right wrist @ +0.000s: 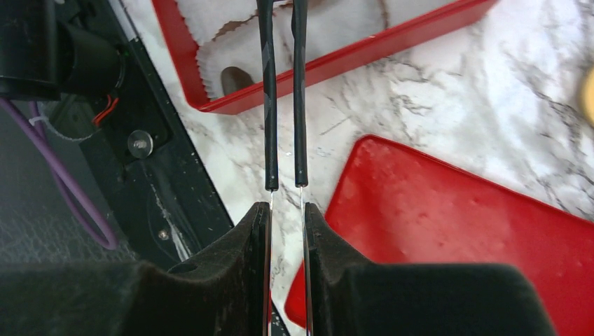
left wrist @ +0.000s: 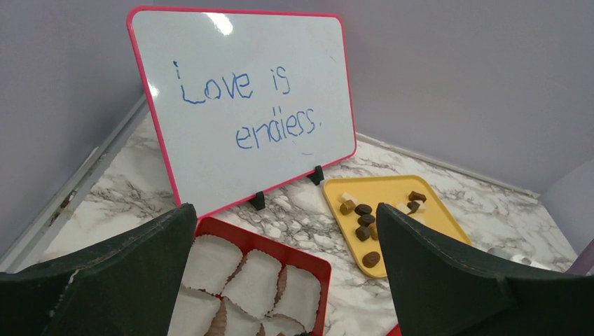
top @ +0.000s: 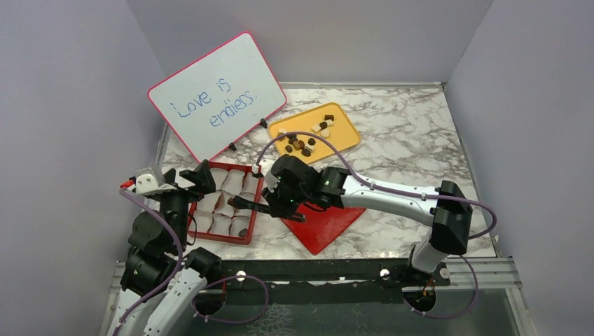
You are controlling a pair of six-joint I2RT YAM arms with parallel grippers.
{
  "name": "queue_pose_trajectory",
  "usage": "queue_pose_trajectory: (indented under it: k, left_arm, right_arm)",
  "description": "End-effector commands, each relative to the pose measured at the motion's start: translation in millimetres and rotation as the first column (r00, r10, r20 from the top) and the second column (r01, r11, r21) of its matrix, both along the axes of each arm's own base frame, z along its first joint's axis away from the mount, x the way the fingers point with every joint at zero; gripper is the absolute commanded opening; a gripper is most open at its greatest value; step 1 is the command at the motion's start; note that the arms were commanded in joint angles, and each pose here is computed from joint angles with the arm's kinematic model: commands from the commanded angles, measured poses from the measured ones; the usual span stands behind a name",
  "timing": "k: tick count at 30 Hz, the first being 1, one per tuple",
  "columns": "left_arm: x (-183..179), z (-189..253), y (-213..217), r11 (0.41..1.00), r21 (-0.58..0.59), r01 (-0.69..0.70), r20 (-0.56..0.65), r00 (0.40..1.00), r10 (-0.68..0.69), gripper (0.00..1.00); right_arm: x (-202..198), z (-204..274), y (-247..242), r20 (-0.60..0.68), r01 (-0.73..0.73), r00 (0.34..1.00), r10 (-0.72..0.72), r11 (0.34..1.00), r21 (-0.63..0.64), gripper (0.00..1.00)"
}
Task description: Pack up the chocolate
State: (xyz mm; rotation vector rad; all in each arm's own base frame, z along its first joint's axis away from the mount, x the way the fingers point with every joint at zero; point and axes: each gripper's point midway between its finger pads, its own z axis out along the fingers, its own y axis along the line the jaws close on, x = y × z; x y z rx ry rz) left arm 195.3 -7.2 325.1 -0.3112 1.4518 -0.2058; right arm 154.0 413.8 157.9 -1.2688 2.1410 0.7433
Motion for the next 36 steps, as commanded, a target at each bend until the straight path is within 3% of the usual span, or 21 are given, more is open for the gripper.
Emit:
queue_pose_trajectory:
  k: [1,24,36]
  left_arm:
    - [-4,3,12,0.998,-0.013,-0.054,0.024,0.998,0.054,0.99]
    - [-8,4,18,0.996,-0.026,-0.081,0.039,0.996,0.081,0.99]
    - [-7,4,17,0.997,-0.025,-0.077,0.038,0.996,0.078,0.99]
  right_arm:
    - [-14,6,26,0.004,-0.073,0.997,0.073,0.997,0.037,0.17]
    - [-43,-27,59,-0.060,-0.201,0.978,0.200,0.979,-0.022,0.19]
    - [-43,-32,58,-0.053,-0.197,0.980,0.194,0.979,-0.050,0.24]
